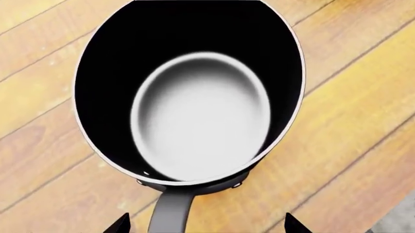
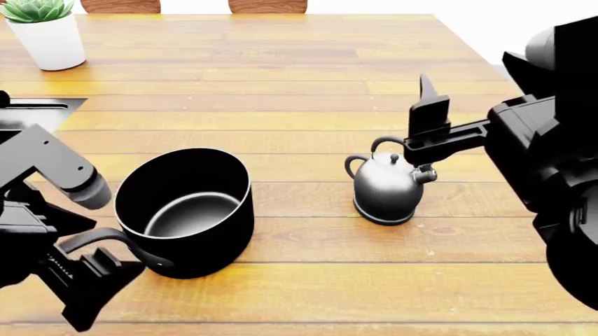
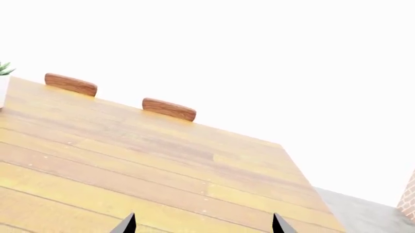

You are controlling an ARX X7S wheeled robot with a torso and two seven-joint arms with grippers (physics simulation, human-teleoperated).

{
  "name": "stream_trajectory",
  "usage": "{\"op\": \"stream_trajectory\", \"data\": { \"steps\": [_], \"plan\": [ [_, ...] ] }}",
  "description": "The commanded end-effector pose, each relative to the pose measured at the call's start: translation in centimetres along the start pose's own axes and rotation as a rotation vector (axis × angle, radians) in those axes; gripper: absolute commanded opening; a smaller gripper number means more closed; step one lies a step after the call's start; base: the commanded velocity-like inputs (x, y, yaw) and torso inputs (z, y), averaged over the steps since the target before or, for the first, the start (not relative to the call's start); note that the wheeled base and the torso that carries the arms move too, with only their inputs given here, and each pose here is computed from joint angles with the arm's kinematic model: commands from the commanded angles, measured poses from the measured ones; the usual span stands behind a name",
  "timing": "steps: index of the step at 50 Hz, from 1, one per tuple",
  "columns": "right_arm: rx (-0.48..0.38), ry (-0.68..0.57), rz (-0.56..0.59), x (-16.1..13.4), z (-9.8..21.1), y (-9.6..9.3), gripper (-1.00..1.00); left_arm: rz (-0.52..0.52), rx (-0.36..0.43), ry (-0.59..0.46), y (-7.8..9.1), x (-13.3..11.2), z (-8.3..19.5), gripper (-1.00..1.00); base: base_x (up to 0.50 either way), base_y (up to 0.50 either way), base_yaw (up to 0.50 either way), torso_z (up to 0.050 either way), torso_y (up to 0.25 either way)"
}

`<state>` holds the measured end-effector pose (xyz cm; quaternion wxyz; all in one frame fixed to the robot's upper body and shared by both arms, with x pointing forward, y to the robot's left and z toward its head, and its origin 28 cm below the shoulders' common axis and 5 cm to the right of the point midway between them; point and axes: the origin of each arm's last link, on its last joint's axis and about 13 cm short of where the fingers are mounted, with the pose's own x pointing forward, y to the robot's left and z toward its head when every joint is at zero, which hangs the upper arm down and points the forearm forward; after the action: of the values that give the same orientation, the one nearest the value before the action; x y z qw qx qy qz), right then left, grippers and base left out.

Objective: Pick the teapot and pot and place them in the sink. Then turn on the water.

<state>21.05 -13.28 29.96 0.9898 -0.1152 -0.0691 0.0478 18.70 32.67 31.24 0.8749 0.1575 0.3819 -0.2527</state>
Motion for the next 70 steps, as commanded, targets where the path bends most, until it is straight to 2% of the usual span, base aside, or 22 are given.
{"op": "stream_trajectory", "data": {
  "steps": [1, 14, 15, 34, 40, 47, 60, 70],
  "plan": [
    [-0.001, 0.005, 0.004, 0.1, -0.2, 0.1, 1.00, -0.007, -0.012, 0.007, 0.0, 0.6, -0.5, 1.00, 0.00, 0.00, 0.00, 0.000, 0.000],
    [0.002, 0.008, 0.005, 0.2, -0.3, 0.2, 1.00, 0.002, -0.018, 0.016, 0.2, 1.1, -0.8, 1.00, 0.00, 0.00, 0.00, 0.000, 0.000],
    [0.002, 0.008, 0.005, 0.2, -0.3, 0.2, 1.00, 0.004, -0.017, 0.017, 0.2, 1.1, -0.8, -1.00, 0.00, 0.00, 0.00, 0.000, 0.000],
    [0.004, 0.010, 0.008, 0.2, -0.4, 0.3, 1.00, 0.022, -0.018, -0.033, 0.3, 1.1, -0.8, -1.00, 0.00, 0.00, 0.00, 0.000, 0.000],
    [0.005, 0.010, 0.008, 0.2, -0.4, 0.3, 1.00, -0.023, -0.007, -0.229, 0.1, 0.6, 0.1, -1.00, 0.00, 0.00, 0.00, 0.000, 0.000],
    [0.005, 0.006, 0.007, 0.1, -0.3, 0.3, 1.00, 0.002, -0.016, -0.349, 0.2, 0.7, 0.6, -1.00, 0.00, 0.00, 0.00, 0.000, 0.001],
    [0.003, -0.001, 0.002, -0.1, 0.1, 0.3, 1.00, 0.020, -0.028, -0.465, 0.2, 0.3, 0.9, -1.00, 0.00, 0.00, 0.00, 0.000, 0.002],
    [-0.007, -0.015, -0.022, -0.5, 1.0, -0.3, 1.00, 0.044, 0.023, -0.540, -0.4, -1.0, 2.1, -1.00, 0.00, 0.00, 0.00, 0.000, 0.002]
  ]
}}
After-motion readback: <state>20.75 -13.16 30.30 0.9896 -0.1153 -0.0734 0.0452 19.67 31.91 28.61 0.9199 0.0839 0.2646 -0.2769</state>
